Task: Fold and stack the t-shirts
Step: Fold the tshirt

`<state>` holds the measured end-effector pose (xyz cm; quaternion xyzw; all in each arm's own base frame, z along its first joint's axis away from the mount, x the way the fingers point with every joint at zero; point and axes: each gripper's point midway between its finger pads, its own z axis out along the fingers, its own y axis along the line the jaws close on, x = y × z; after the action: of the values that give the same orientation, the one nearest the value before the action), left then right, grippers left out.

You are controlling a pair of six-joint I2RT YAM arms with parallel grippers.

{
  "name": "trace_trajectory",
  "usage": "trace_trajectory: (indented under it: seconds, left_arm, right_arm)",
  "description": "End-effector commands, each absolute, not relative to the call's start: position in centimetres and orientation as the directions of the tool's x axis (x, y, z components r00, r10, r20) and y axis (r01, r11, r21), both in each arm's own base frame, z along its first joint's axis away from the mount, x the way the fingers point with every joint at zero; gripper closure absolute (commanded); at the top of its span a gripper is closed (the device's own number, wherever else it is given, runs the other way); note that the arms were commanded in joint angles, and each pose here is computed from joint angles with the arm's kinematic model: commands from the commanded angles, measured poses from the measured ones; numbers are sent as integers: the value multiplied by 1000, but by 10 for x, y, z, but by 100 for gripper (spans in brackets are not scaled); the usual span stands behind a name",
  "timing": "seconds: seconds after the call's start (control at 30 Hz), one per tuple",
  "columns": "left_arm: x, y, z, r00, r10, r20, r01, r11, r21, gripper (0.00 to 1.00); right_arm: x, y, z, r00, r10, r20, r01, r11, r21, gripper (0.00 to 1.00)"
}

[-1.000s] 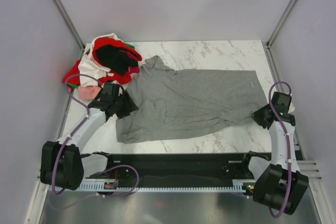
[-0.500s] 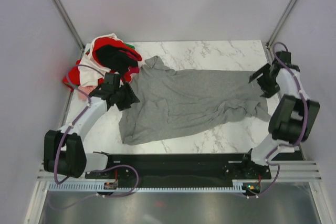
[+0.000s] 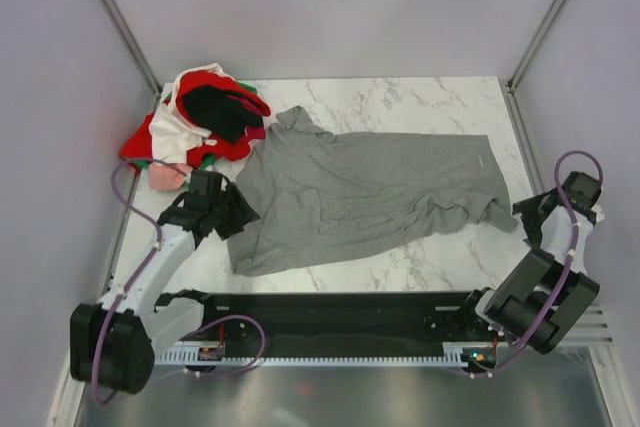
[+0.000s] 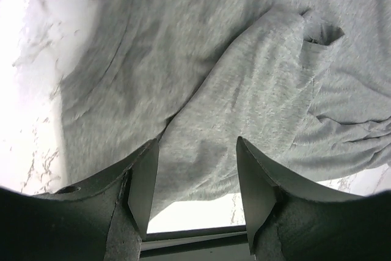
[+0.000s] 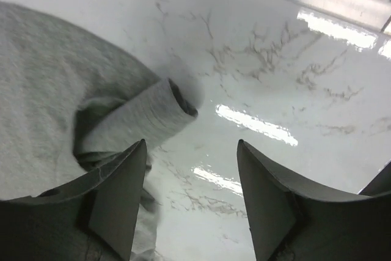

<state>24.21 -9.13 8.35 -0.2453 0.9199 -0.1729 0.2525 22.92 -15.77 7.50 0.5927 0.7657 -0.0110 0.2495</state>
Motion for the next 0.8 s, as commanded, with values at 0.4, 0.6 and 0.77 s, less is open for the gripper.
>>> trace_trajectory:
  seconds: [0.4,0.6,0.77]
  left_arm:
    - [216,-76,44,-638,-675,-369,-497,728,-472,39]
    - [217,-76,37,-648,-665,-372,-492,738,-462,40]
    - [217,-76,29,-655,-662,-366,-493,741,-456,40]
  right_arm:
    - [270,-118,49,-159,928,-337,740,338,582,34]
    - [274,-92,53,-237,912,-334,696,399,596,42]
    - [266,-76,63,-253,894,-370,646,441,623,38]
